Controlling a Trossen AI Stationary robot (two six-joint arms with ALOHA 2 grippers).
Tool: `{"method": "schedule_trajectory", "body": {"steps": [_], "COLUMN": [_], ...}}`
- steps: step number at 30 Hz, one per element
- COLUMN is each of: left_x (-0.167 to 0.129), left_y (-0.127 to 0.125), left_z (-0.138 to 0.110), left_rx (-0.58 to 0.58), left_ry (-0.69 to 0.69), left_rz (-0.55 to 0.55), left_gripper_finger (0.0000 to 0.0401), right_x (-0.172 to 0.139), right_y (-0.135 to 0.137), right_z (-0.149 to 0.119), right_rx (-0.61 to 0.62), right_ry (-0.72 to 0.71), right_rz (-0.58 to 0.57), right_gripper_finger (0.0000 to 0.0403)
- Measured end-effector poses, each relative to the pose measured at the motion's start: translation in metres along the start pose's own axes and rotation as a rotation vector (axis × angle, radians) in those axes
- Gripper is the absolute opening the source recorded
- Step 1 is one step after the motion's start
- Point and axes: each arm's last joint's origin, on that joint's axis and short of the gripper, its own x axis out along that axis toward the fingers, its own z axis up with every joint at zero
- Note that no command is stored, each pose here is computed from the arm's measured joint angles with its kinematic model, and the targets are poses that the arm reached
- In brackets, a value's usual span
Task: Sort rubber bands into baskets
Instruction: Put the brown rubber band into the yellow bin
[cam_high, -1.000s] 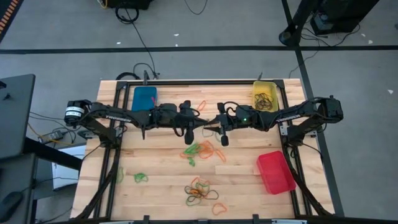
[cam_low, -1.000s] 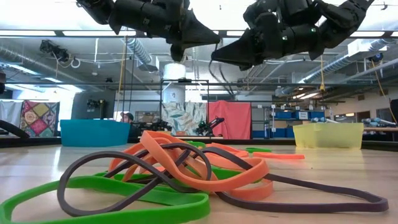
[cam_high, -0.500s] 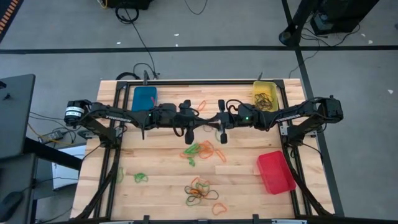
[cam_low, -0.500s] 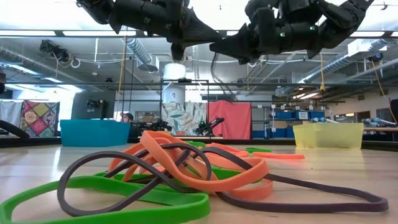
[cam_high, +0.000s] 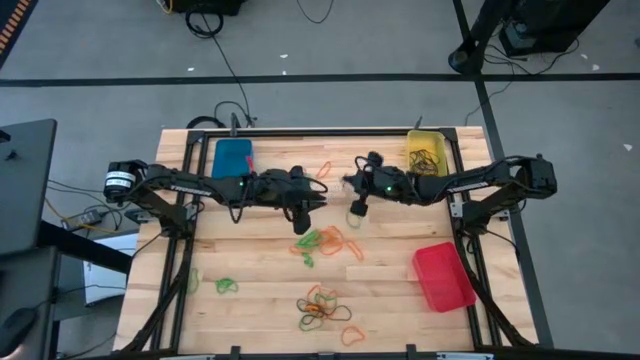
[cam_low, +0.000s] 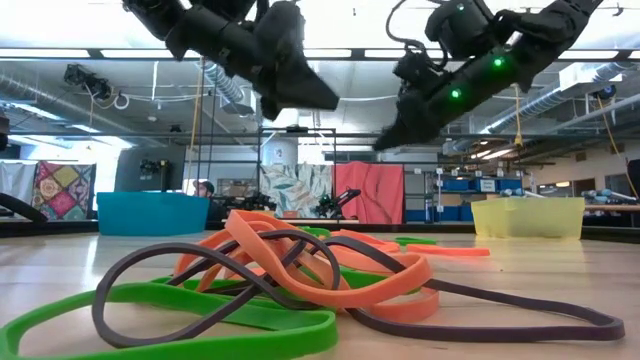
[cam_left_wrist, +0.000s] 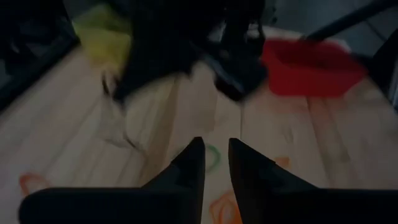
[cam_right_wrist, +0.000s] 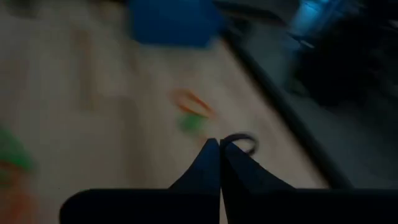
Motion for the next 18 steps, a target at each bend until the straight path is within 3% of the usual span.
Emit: {"method": "schedule_trajectory", "body": {"steps": [7,18], "left_x": [-0.001,-0.01], "left_y": [-0.009,-0.013], "left_z": [-0.035,-0.091], "left_rx": [-0.029,-0.181], "left_ry": [0.051,0.068], "left_rz": [-0.041,-0.043], "left_gripper_finger": [0.008,0.008], "right_x": [-0.019,-0.052], "right_y": [-0.031,-0.08], "right_z": [-0.011,-0.025], "right_rx": [-0.07,-0.092], "right_ry": [0.213,0.438], "right_rz": [-0.376,-0.723], "right_gripper_finger": [0.0006,0.0007]}}
